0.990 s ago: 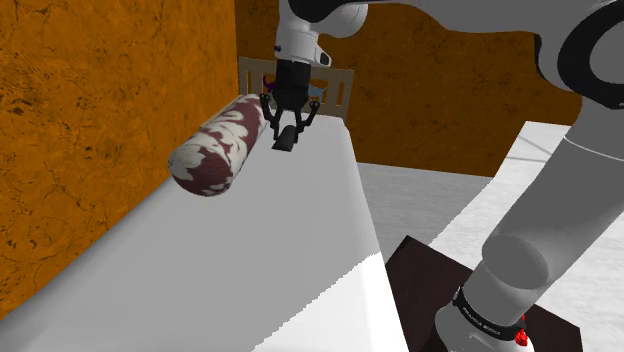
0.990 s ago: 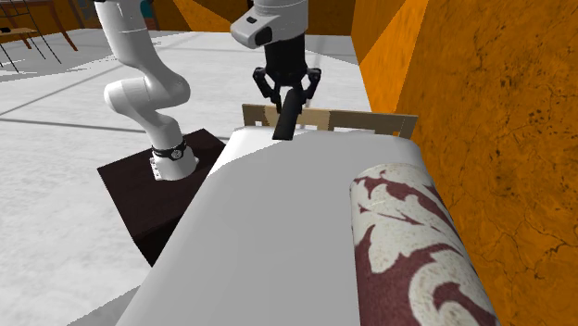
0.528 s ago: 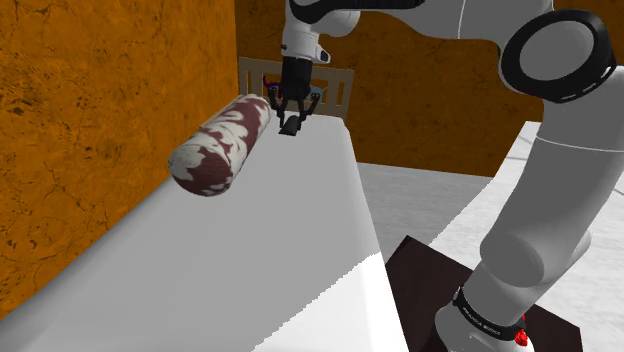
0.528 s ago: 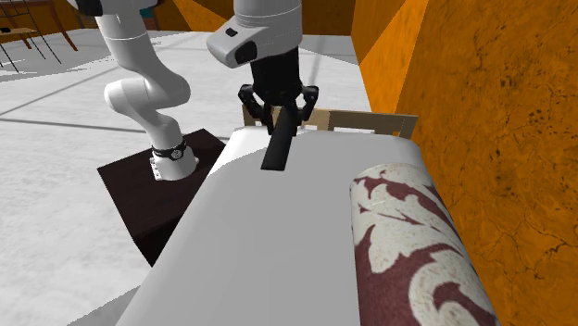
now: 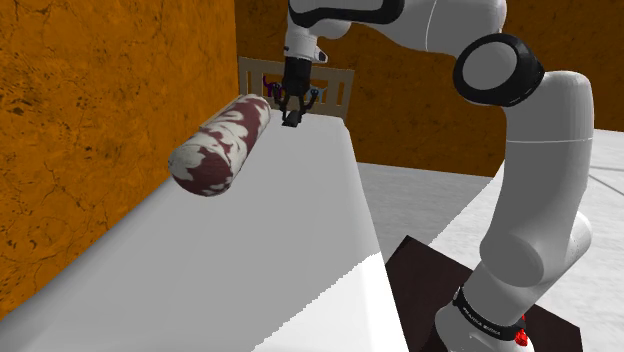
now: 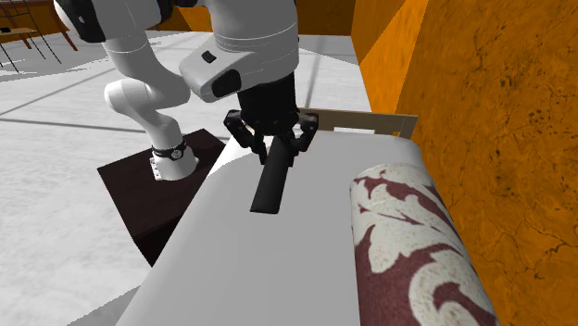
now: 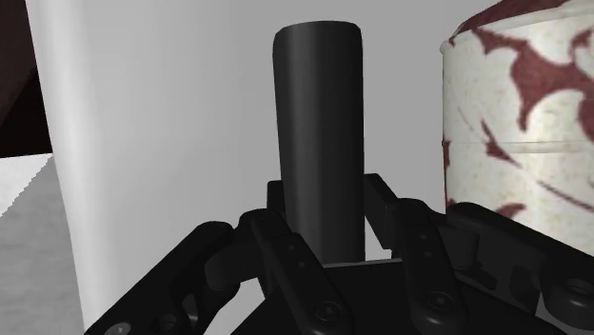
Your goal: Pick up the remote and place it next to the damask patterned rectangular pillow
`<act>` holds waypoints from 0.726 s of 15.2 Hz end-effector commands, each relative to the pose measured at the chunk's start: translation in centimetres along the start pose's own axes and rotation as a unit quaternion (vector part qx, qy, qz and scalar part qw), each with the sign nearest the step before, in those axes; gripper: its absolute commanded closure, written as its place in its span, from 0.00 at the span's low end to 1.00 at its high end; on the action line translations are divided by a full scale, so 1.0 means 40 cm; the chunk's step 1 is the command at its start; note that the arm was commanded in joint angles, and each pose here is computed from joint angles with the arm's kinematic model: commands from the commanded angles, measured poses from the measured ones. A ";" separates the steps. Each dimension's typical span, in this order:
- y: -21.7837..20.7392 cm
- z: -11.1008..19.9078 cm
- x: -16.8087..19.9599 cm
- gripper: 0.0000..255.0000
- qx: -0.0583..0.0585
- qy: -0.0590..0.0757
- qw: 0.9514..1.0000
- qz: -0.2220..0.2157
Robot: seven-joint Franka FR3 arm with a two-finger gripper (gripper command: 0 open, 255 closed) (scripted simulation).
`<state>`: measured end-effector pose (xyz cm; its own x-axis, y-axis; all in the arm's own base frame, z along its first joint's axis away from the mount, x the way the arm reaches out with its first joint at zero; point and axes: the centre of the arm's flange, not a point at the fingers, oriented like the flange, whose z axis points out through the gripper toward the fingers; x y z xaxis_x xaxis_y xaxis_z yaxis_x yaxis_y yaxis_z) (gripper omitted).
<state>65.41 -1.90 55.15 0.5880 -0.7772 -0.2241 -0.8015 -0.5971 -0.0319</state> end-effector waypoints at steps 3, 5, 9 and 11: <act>-0.002 0.050 0.016 1.00 0.000 0.000 1.000 0.000; -0.001 0.075 0.022 1.00 0.000 0.000 1.000 0.000; 0.001 0.127 0.034 1.00 0.000 0.000 1.000 0.000; 0.002 0.152 0.040 1.00 0.000 0.000 1.000 0.000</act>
<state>65.66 -1.94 49.41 0.5883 -0.7770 -0.2239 -0.8012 -0.5975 -0.0320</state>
